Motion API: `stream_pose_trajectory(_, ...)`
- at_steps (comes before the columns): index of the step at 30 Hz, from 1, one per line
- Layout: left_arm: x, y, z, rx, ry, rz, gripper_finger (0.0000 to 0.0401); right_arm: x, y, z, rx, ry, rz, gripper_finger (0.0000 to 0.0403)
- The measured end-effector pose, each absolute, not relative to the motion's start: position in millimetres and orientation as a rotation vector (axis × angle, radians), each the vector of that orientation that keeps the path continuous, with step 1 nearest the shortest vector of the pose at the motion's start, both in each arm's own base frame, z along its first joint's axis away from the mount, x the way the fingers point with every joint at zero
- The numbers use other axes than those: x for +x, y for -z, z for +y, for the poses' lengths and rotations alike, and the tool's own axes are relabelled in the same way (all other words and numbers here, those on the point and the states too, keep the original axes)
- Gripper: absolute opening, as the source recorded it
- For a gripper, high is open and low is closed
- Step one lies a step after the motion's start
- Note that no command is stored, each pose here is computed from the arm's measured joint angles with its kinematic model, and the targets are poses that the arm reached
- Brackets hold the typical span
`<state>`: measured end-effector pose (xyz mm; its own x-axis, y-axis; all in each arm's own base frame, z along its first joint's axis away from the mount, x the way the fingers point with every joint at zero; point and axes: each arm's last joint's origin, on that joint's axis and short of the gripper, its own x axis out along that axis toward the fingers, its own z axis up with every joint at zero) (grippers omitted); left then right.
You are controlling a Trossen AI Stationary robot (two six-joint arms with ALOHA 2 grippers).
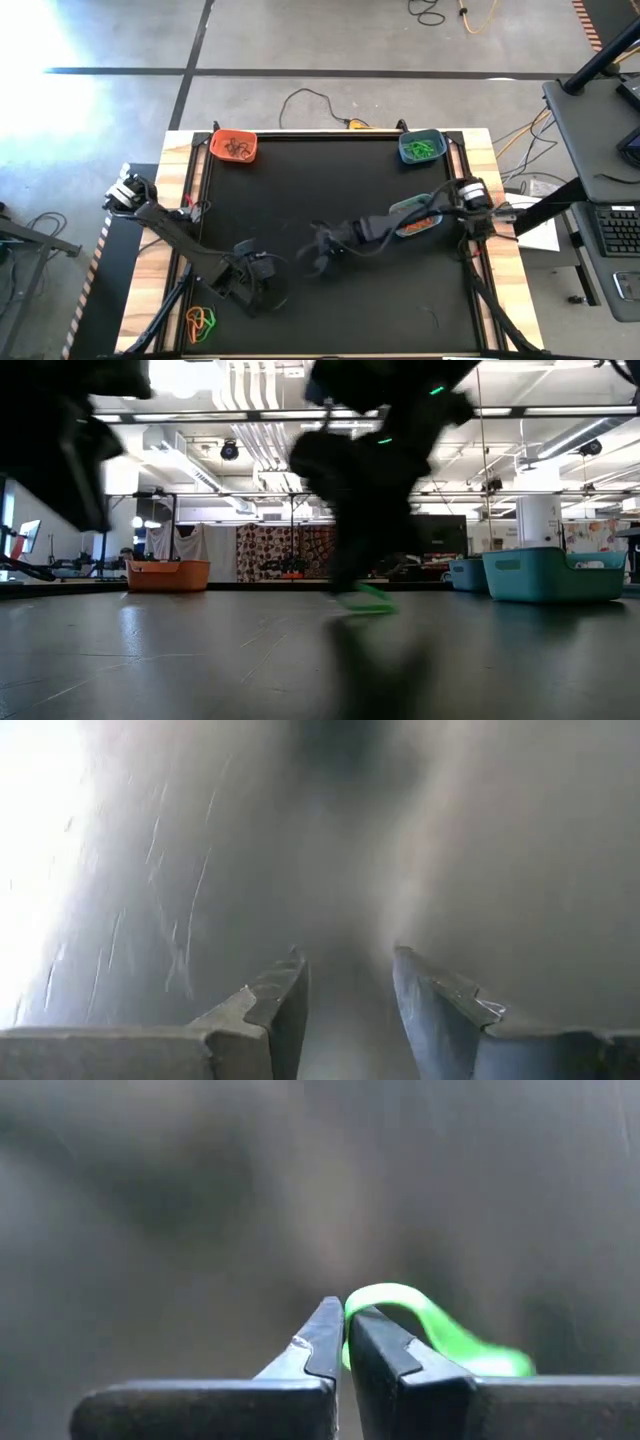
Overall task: Sort rubber bands into baskets
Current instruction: Put the green rubber band into the blue bin
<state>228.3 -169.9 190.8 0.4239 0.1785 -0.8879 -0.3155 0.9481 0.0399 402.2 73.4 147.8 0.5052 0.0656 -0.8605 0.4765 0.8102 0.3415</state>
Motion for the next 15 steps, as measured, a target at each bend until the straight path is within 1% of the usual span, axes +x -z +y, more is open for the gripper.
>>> stream_pose_trajectory(2, 219, -190, -176, -0.163, -0.337, 1.102, 0.0133, 419, -150, 61, 0.578, 0.224, 0.940, 0.0009)
stream_pose_trajectory(5, 207, -190, -188, -0.213, -0.372, 1.061, 0.0133, 441, -150, 47, 0.521, 0.173, 0.896, 0.0009)
stream_pose_trajectory(11, 199, -188, -200, -0.337, -0.467, 0.936, 0.0133, 465, -139, 41, 0.421, 0.159, 0.971, 0.0012)
stream_pose_trajectory(15, 200, -186, -201, -0.349, -0.477, 0.916, 0.0133, 469, -136, 42, 0.397, 0.181, 1.042, 0.0012)
